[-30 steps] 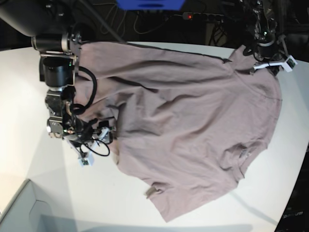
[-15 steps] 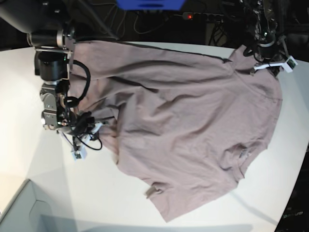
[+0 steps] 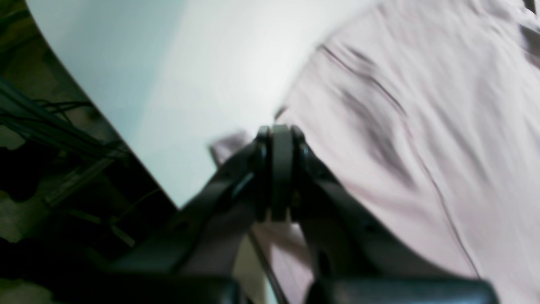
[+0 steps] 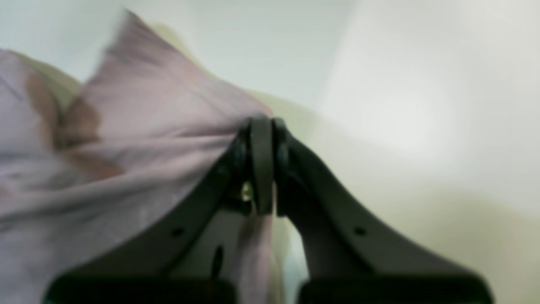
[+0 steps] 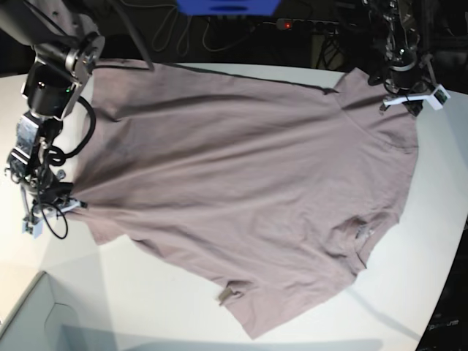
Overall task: Layout the t-shirt on the table in an organized manner, then fold the t-shirt properly
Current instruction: 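Grasp the shirt's hem corners with both grippers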
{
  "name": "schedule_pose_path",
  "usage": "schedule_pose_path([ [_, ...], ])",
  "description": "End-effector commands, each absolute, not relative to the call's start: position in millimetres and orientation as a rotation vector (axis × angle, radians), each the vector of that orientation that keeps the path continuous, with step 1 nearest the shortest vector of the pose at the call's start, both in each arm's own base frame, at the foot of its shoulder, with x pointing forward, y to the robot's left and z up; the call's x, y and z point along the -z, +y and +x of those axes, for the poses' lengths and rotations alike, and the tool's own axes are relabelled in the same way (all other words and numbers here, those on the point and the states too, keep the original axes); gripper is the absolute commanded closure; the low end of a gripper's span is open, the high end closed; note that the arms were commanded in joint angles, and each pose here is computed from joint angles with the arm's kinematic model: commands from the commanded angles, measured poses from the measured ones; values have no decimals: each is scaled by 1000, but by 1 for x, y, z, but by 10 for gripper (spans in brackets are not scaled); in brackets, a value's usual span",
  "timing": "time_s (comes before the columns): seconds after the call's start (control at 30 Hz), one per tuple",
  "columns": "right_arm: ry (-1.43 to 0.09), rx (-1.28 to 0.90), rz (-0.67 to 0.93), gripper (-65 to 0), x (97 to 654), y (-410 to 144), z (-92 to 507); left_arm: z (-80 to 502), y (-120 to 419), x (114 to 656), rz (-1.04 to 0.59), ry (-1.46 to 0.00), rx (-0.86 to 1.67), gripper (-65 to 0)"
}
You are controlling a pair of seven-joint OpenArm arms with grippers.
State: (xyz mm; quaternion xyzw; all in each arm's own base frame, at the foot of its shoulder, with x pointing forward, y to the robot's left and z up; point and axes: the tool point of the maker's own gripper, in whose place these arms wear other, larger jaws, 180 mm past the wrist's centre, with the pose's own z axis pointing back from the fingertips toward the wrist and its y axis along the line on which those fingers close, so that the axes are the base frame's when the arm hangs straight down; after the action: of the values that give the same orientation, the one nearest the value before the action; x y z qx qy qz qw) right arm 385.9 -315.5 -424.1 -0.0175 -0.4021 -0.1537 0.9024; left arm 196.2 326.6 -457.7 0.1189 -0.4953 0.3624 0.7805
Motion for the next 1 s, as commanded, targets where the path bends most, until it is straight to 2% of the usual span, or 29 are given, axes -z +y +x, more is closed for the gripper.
schedule_pose_path([
  [0.0, -904, 335, -42, 0, 402, -322, 400, 202, 332, 446, 274, -1116, -770, 0],
  [0.2, -926, 417, -56, 0, 397, -343, 392, 202, 330, 447, 270, -1114, -773, 0],
  [0.5, -944, 395, -74, 0, 388, -346, 395, 210, 323, 431, 249, -1164, -778, 0],
  [0.57, -957, 391, -85, -48, 382, -349, 395, 212, 323, 423, 247, -1184, -773, 0],
  [0.8, -1034, 355, -155, -317, 355, -352, 380, 214, 313, 399, 207, -1201, -721, -15],
  [0.87, -1066, 343, -169, -362, 345, -347, 376, 216, 308, 395, 177, -1177, -718, -78],
  [0.97, -1105, 325, -184, -393, 333, -334, 364, 220, 303, 387, 154, -1178, -710, -227],
])
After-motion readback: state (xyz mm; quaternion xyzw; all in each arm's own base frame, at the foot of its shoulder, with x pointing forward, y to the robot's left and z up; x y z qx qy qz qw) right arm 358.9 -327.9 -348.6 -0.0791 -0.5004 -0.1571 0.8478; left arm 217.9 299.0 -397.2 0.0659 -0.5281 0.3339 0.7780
